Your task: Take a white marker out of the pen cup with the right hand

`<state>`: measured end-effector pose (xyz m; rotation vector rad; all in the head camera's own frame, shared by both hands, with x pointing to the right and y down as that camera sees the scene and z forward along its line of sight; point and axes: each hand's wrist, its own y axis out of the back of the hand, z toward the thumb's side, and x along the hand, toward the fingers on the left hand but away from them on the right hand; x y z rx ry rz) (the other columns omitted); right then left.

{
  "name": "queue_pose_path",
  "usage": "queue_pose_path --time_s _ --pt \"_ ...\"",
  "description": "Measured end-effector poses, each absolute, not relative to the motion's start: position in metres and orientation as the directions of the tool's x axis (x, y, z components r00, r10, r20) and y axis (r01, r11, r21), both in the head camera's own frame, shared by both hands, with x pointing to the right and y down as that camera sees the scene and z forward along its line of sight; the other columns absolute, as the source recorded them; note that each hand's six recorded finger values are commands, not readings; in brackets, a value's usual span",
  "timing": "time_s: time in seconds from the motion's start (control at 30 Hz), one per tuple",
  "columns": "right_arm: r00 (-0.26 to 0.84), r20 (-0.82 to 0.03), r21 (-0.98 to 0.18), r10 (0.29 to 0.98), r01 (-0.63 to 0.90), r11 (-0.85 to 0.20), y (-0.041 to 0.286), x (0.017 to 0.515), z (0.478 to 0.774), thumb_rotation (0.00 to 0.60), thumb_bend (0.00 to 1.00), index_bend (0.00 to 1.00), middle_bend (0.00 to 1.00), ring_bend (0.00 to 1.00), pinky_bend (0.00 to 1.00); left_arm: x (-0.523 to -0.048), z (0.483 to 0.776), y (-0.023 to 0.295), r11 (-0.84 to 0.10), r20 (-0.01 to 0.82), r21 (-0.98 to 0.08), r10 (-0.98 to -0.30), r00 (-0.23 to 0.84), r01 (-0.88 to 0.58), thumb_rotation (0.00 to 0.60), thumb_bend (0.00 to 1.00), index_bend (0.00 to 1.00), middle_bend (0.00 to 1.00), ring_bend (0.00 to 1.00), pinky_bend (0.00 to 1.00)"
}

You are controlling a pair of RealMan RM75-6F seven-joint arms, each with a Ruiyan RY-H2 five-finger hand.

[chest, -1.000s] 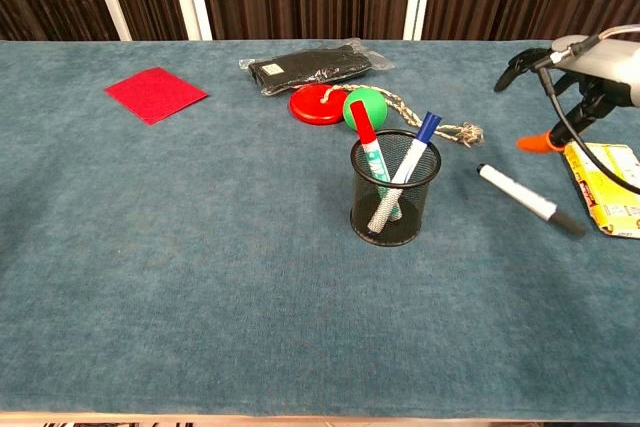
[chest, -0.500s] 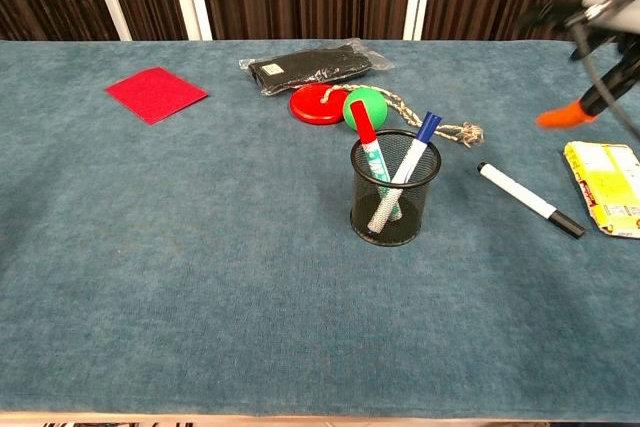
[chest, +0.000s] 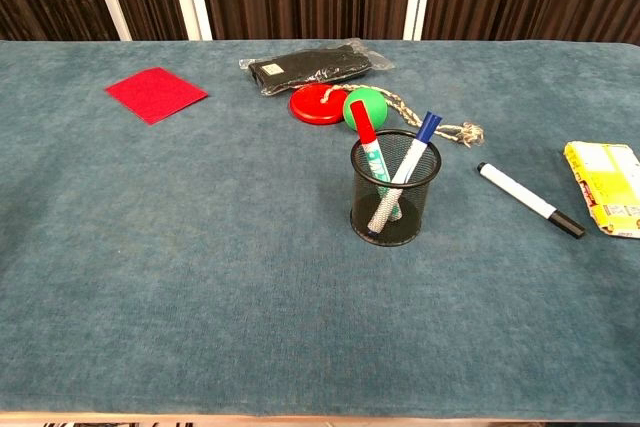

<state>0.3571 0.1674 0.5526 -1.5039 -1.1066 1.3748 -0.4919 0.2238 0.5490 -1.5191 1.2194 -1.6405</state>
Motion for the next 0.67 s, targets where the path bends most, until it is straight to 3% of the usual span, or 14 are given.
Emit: queue_pose_path --time_s 0.3,0.67 --pt "-0.001 -0.303 -0.952 0.953 0.045 -0.303 0.227 0.393 0.559 0.6 0.2 0.0 0.0 0.0 0.17 -0.492 0.549 0.224 -0.411 0.433 -0.899 -0.885 -0.173 -0.15 0.6 0.54 0.16 0.0 0.0 0.02" --pt "0.06 -0.302 -0.949 0.952 0.074 -0.306 0.239 0.385 0.559 0.6 0.2 0.0 0.0 0.0 0.17 -0.492 0.549 0.223 -0.407 0.428 -0.902 -0.888 -0.171 -0.146 0.6 0.54 0.16 0.0 0.0 0.02"
